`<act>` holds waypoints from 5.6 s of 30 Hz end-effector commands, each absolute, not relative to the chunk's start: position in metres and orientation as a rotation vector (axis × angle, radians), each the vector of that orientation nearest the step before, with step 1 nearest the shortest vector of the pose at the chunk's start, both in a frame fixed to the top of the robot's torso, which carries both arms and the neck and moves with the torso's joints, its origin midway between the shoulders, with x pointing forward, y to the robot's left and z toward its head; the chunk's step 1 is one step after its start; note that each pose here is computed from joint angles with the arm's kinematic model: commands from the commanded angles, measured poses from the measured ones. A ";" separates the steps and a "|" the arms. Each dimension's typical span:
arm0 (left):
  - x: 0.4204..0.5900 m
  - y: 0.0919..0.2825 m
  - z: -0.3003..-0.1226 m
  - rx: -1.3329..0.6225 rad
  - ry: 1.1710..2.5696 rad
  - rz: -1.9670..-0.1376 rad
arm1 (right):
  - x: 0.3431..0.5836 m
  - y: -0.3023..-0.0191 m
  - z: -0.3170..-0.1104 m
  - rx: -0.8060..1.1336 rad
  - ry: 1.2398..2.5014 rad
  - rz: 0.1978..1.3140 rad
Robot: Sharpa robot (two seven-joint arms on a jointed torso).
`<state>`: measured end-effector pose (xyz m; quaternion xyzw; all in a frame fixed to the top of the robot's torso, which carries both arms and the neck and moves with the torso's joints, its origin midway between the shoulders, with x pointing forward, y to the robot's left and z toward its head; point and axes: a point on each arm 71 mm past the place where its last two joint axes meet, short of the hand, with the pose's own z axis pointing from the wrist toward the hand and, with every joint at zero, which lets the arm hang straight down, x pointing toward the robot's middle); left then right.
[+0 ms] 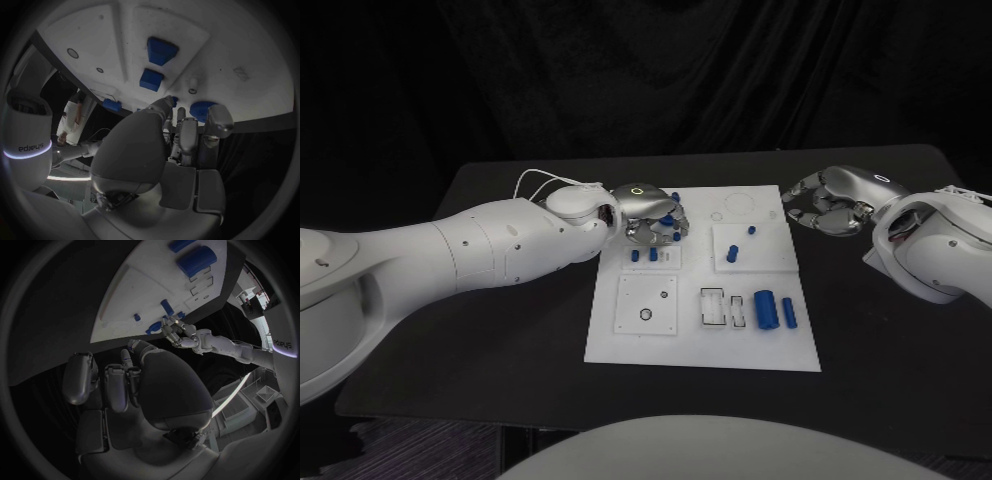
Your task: Assemble the parts on the task board
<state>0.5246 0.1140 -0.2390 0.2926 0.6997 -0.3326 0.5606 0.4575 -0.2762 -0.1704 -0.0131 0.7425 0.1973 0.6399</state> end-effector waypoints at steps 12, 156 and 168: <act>0.524 0.109 -0.244 0.693 1.651 -0.791 | 0.457 -0.275 -0.171 -0.027 1.698 0.444; 0.518 0.170 -0.249 0.575 1.673 -0.683 | 0.458 -0.280 -0.175 -0.024 1.737 0.429; 0.523 0.197 -0.244 0.521 1.611 -0.622 | 0.458 -0.282 -0.175 -0.022 1.740 0.425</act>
